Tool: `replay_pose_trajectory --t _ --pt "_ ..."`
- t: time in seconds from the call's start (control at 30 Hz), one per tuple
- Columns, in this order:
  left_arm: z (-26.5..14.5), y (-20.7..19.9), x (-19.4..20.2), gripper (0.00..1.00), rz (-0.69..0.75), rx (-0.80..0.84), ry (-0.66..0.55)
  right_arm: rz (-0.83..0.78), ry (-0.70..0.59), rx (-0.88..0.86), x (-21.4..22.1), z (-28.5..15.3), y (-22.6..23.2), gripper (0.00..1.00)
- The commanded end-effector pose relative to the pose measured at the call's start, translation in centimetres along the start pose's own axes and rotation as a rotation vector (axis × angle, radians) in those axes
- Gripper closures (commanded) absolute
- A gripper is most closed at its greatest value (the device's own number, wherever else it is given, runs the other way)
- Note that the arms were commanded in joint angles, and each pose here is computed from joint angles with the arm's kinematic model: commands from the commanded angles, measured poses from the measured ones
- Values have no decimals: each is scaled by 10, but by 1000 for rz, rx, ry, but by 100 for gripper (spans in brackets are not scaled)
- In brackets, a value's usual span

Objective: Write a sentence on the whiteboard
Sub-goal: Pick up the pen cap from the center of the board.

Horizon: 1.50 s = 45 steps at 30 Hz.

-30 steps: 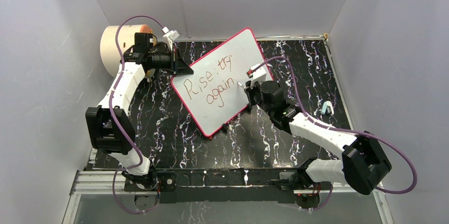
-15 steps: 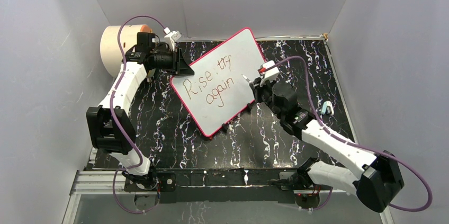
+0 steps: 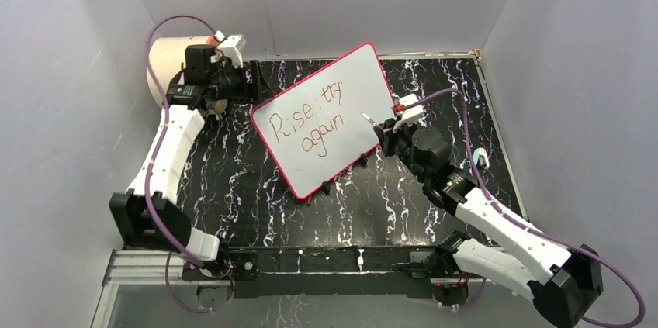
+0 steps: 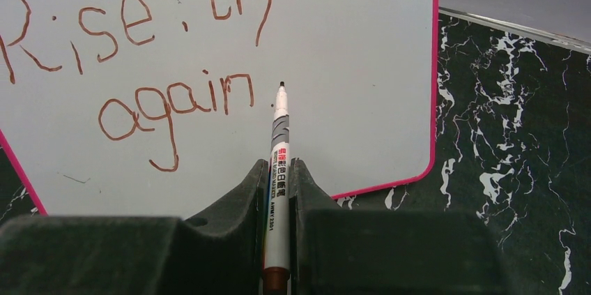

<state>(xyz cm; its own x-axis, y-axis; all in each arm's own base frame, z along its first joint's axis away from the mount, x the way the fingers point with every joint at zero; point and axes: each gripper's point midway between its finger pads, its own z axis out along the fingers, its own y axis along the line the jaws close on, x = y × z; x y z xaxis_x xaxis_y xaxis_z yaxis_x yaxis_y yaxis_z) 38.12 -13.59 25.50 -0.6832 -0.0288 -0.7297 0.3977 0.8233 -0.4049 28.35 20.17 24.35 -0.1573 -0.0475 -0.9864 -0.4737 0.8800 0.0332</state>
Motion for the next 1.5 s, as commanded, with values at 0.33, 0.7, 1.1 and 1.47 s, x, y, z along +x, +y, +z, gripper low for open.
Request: replay_pose_trajectory --t 0.33,0.7,1.1,1.47 --pt "-97 -18 -13 20 -60 -199 -337 65 -87 26 -19 -27 -10 100" --pt "-78 -80 54 16 -78 -65 -242 91 -105 28 -17 -37 -12 100" --pt "-27 -137 161 16 99 -86 -61 115 -141 81 -18 -45 -23 100" --pt "18 -159 249 16 219 -92 82 144 -182 166 -22 -53 -39 100"
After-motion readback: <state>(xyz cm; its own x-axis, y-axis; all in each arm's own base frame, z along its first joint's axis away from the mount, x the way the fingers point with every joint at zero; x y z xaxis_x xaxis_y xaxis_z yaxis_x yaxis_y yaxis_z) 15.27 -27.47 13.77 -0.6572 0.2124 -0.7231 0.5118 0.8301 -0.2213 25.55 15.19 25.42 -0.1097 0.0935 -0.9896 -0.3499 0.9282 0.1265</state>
